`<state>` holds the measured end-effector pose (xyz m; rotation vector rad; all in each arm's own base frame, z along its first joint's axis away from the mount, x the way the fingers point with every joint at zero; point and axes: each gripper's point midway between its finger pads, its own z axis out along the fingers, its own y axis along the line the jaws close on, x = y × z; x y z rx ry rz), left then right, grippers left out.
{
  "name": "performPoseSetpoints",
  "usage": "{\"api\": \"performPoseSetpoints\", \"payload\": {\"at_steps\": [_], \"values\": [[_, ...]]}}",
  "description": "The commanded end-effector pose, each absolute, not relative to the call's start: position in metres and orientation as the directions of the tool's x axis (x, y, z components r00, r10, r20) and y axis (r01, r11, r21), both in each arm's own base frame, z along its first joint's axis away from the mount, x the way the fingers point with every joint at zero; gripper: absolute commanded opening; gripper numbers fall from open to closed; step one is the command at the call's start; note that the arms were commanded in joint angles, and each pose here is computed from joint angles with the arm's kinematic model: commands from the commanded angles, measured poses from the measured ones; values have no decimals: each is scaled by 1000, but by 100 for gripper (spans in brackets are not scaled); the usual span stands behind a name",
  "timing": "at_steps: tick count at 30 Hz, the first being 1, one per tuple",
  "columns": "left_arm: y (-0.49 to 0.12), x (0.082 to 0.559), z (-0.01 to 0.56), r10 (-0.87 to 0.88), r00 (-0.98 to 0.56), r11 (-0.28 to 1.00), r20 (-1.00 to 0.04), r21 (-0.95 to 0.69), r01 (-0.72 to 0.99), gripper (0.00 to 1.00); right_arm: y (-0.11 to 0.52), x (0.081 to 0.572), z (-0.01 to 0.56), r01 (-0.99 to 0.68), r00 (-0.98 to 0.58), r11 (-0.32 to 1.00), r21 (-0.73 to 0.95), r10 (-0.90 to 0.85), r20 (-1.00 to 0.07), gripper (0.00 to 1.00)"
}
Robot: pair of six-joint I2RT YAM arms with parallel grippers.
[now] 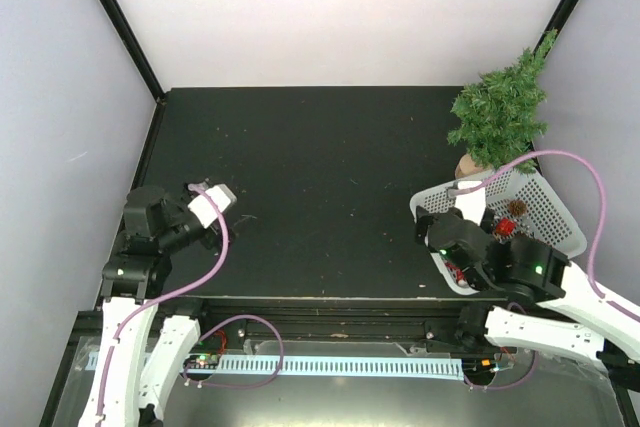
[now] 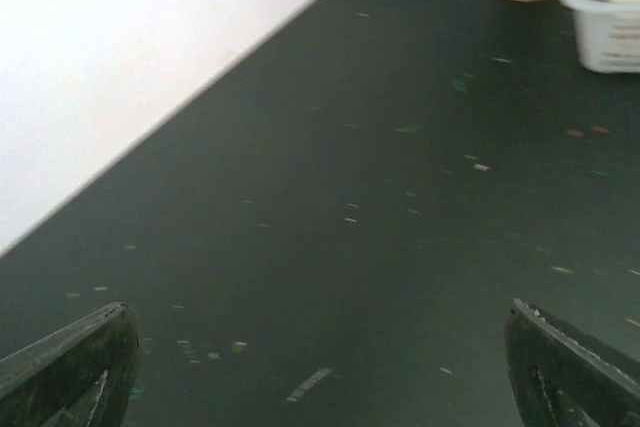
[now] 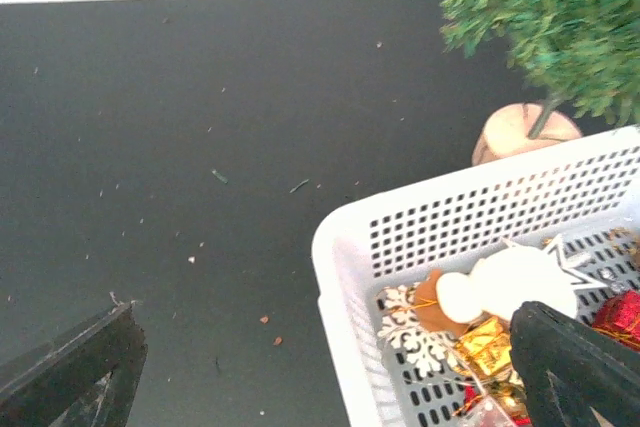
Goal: Decorate the small christmas tree
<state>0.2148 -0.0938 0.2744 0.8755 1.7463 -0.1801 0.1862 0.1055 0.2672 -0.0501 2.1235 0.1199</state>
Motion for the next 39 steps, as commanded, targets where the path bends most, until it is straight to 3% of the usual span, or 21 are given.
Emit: {"api": "performPoseSetpoints", "payload": {"at_steps": [1,8,20,30,34,39], "values": [[-123,171,257,477,-162,539,-863,142,830,99,72,186,288,25,-466,999,35,43,-884,100],[-128,171,260,462,-180,515,-869,98,851,99,54,201,281,172,-492,984,-47,45,-869,100],[-122,177,246,490,-193,539,-850,122,833,99,99,260,184,60,-721,978,202,182,-668,100],[-115,182,223,530,-213,550,-821,142,823,99,128,262,113,26,-826,967,253,163,-540,99],[-116,182,217,526,-213,547,-823,135,826,99,159,259,109,-69,-843,929,364,141,-519,96],[-117,187,216,515,-210,555,-831,137,821,99,249,242,148,-318,-815,817,480,23,-579,96]]}}
